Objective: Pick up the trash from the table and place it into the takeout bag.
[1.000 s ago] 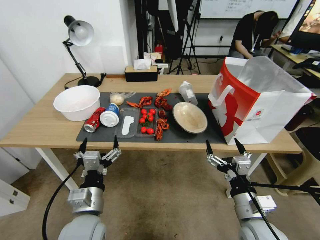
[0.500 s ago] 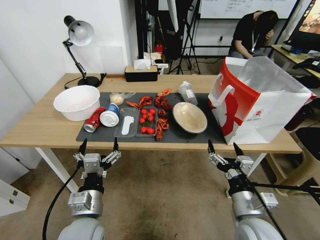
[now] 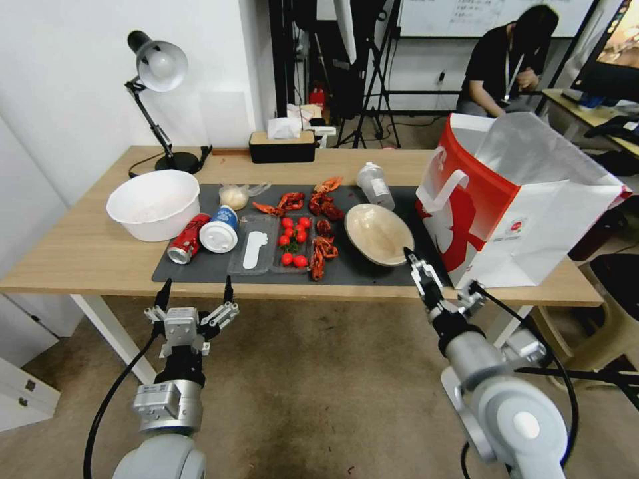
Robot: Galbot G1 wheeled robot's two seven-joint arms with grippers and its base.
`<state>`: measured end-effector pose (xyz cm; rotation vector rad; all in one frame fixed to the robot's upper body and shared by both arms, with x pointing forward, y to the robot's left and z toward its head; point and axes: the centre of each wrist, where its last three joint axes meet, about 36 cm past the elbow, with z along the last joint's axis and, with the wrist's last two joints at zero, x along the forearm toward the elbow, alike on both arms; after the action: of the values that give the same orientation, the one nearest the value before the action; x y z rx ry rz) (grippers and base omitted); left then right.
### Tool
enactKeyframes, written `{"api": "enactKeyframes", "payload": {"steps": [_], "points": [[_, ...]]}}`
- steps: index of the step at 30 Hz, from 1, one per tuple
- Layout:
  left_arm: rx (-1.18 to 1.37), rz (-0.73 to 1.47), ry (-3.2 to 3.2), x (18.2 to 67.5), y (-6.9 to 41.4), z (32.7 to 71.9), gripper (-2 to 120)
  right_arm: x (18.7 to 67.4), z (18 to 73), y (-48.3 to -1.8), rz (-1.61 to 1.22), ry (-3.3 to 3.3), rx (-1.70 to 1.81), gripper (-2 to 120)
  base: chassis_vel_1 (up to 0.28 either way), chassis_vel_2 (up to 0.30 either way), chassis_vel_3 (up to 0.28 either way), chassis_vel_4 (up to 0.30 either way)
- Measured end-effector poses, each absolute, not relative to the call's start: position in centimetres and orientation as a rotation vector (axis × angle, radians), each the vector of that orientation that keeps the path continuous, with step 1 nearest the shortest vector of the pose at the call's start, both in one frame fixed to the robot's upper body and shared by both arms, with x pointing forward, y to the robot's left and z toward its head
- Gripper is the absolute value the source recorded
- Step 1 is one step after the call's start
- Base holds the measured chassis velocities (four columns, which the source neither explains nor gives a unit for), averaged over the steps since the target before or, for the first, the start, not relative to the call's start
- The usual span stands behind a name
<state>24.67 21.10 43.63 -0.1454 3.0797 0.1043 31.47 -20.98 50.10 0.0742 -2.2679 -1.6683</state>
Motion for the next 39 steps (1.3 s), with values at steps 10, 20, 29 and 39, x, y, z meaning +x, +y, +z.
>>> {"api": "enactKeyframes", "payload": {"steps": [10,20,29,39], "points": [[-0.164,0.122,3.084,24.3,21.2,43.3,100,34.4,50.1,-20.3,-1.653,-2.224,0.048,100,0.000,0.000,0.000,0.000],[-0.163,0.116,3.067,23.8,20.9,43.6,100,37.8,49.9,-20.3,-1.647,-2.215,-0.055,100,0.000,0.000,0.000,0.000],[-0.158,0.124,3.075,23.7,21.0,43.0,100,39.3,50.0,-20.0,-1.616,-2.158,-0.130,89,0.000,0.000,0.000,0.000],[-0.174,0.120,3.073,23.8,21.0,42.7,100,39.1,50.0,-20.1,-1.614,-2.158,-0.145,52,0.000,0.000,0.000,0.000]]}}
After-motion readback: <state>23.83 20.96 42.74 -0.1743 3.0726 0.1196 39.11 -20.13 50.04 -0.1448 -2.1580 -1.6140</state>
